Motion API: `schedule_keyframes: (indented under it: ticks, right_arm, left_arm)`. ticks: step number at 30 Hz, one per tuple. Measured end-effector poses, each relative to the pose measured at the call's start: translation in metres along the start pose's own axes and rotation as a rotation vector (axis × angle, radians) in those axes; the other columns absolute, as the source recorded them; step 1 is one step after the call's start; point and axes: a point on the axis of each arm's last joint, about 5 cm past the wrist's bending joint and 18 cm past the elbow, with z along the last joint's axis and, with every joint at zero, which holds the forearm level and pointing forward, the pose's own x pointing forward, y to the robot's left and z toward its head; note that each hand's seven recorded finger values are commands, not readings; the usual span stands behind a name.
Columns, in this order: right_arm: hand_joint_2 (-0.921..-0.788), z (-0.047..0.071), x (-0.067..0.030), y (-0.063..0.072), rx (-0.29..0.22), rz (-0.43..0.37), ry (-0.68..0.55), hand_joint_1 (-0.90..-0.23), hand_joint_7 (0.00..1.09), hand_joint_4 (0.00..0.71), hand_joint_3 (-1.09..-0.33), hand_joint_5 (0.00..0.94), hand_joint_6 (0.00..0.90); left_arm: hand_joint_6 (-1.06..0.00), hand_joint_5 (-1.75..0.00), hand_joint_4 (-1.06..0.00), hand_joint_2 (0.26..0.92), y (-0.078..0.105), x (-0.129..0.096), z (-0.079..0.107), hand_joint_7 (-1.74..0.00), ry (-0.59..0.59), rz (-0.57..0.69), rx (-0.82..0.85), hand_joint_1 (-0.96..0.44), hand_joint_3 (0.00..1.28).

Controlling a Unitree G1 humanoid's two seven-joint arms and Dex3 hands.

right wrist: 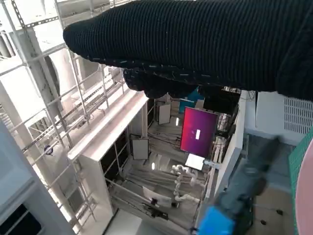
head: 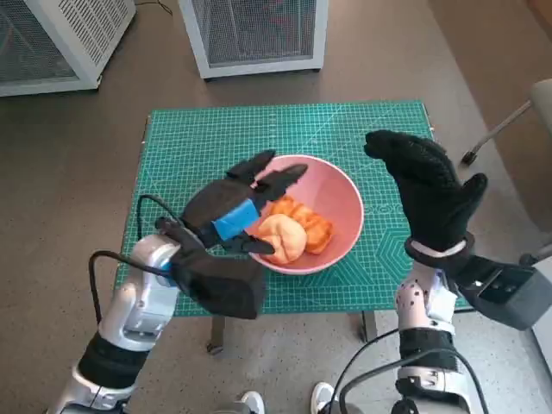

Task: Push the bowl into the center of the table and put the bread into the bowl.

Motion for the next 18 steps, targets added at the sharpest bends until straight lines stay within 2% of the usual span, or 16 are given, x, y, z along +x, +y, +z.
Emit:
schedule_keyframes:
  ticks: [2,5,9,14,18]
  right_arm:
    - [-0.921,0.000,0.0001,0.000,0.000,0.000,0.000,-0.585,0.72,0.369,-0.628,0.004,0.040]
    - [-0.921,0.000,0.0018,0.001,0.001,0.003,-0.003,-0.584,0.71,0.372,-0.624,0.005,0.044]
    - [-0.921,0.001,0.0065,0.000,-0.003,0.005,-0.016,-0.584,0.71,0.374,-0.621,0.006,0.050]
    - [-0.921,0.004,0.0167,0.001,-0.021,0.014,-0.032,-0.585,0.70,0.375,-0.621,0.006,0.056]
    - [-0.921,0.006,0.0292,0.003,-0.048,0.032,-0.041,-0.589,0.69,0.374,-0.601,0.005,0.062]
  left_arm:
    - [-0.11,0.00,0.00,0.823,0.002,-0.001,-0.001,-0.06,-0.002,0.011,-0.004,-0.52,0.01]
    - [-0.11,0.00,0.00,0.863,0.004,-0.006,-0.005,-0.06,-0.051,0.065,-0.145,-0.57,0.03]
    - [-0.11,0.00,0.00,0.909,0.007,-0.010,-0.008,-0.07,-0.144,0.162,-0.329,-0.64,0.14]
    - [-0.09,0.00,0.00,0.919,0.011,-0.014,-0.009,-0.09,-0.309,0.332,-0.553,-0.72,0.31]
    - [-0.08,0.00,-0.01,0.921,0.011,-0.019,-0.016,-0.09,-0.433,0.510,-0.679,-0.76,0.38]
